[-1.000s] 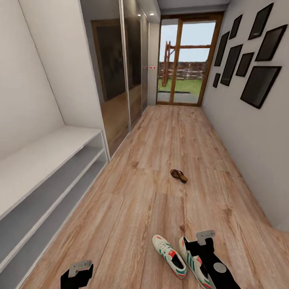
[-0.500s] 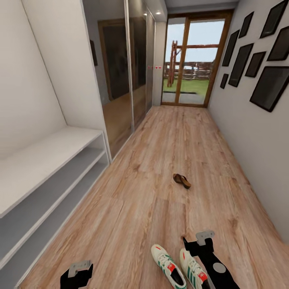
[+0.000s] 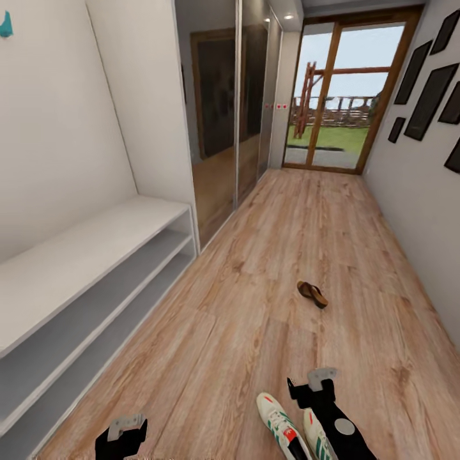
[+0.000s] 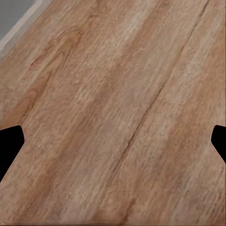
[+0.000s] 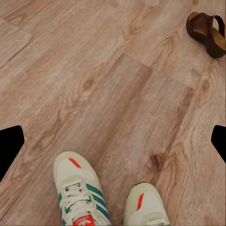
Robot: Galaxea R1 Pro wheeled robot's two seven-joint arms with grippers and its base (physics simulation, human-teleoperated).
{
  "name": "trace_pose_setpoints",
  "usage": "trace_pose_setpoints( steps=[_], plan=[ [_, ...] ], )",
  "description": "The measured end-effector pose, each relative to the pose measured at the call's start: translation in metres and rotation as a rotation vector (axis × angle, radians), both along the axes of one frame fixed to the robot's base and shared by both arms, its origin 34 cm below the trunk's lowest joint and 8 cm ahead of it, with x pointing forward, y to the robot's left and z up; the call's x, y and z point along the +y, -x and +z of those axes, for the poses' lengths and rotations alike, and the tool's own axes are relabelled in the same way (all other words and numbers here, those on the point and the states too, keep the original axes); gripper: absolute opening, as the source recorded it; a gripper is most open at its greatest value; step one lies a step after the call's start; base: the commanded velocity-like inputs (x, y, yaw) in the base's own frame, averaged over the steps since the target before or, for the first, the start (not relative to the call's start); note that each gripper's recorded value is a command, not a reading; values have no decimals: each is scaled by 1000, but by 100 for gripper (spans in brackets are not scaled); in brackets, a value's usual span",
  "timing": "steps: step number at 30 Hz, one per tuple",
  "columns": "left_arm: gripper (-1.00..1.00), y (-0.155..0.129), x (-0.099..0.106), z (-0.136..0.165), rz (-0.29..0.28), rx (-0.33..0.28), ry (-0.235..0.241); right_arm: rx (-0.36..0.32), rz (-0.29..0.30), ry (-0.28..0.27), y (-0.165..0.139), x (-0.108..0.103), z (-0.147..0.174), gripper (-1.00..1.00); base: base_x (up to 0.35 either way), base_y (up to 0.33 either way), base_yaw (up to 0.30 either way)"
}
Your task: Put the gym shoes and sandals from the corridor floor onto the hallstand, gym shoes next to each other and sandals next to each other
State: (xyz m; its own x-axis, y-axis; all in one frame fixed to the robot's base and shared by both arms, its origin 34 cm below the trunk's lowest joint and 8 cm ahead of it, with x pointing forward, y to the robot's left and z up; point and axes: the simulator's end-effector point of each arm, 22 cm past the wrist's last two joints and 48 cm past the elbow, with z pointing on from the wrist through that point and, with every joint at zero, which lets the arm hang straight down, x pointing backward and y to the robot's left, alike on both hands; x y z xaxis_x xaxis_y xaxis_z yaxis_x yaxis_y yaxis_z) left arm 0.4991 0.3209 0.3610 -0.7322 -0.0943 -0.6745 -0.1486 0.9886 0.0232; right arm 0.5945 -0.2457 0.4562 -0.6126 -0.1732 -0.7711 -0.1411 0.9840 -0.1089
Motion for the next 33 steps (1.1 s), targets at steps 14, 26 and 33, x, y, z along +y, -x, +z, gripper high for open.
trace_pose_setpoints(
  steps=[14,26,33],
  plan=[
    [100,-7,3,3,-4,-12,-3,48,18,-12,15,15,-19,100,0,0,143],
    [100,-15,-5,5,-53,-16,4,155,13,-9,52,13,-56,100,0,0,9],
    [100,-40,-21,15,-125,-43,32,173,11,-7,58,12,-61,100,0,0,0]
  ],
)
